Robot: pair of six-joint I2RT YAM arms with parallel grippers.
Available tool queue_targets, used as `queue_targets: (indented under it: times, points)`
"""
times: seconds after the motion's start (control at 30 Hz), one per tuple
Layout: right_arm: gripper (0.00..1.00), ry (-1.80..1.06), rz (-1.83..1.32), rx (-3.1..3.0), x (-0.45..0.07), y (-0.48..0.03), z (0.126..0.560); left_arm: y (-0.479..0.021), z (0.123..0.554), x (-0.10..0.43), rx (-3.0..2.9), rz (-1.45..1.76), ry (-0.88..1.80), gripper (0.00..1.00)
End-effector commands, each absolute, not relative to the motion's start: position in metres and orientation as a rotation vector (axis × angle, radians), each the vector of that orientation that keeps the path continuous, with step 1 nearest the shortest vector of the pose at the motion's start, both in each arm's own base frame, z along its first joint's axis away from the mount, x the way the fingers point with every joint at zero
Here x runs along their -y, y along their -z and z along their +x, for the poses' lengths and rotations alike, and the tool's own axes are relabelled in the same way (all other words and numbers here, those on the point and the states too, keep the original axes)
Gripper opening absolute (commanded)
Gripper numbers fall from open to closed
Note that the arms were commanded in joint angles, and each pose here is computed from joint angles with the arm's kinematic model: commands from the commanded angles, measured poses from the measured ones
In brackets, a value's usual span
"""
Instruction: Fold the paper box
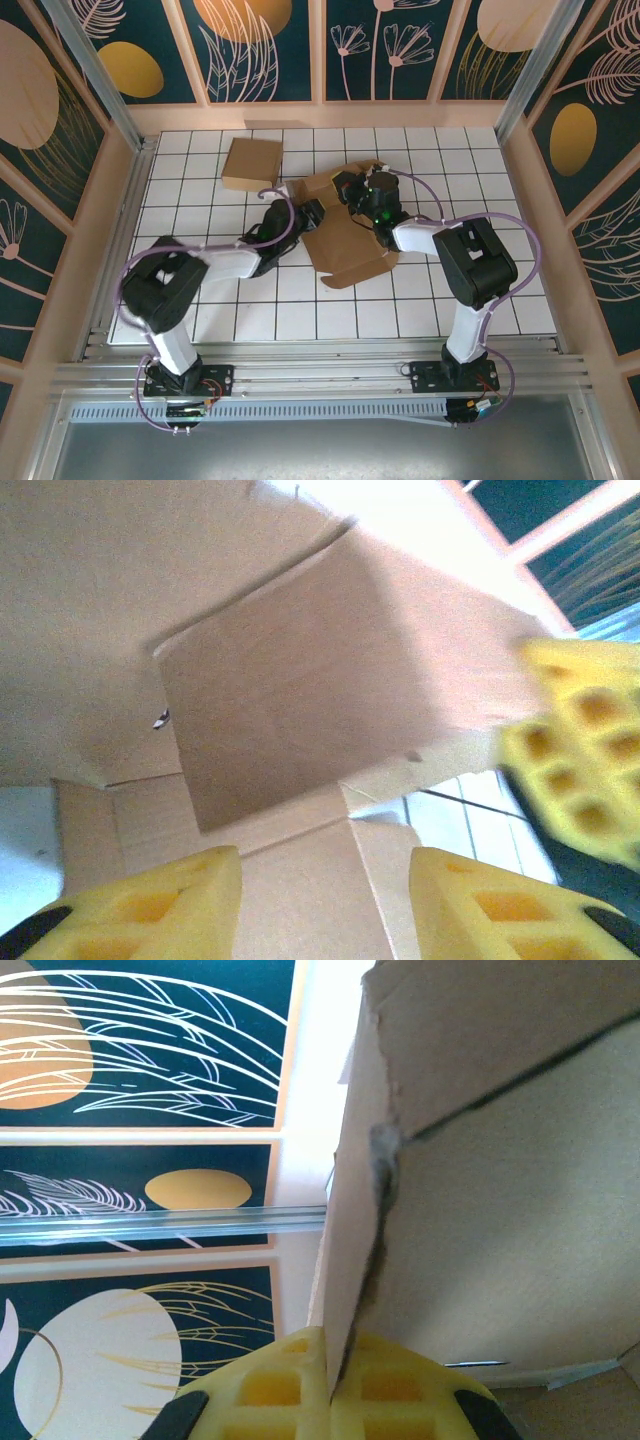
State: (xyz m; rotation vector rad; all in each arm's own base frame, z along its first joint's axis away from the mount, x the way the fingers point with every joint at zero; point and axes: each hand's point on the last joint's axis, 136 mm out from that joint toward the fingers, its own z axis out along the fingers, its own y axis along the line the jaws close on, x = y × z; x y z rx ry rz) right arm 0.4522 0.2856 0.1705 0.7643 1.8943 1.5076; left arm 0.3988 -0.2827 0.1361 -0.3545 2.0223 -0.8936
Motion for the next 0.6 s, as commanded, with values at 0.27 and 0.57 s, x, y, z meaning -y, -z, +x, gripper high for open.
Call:
queue_targets:
  times: [0.27, 0.57]
  points:
    - [0.01, -1.470, 0.726, -1.915, -0.287, -0.172, 0.449, -0.177, 0.398, 0.213, -2.215, -0.131, 0.307, 0.57]
    - [0.01, -1.462, 0.715, -1.924, -0.289, -0.174, 0.452, -0.144, 0.425, 0.206, -2.364, -0.025, 0.142, 0.59]
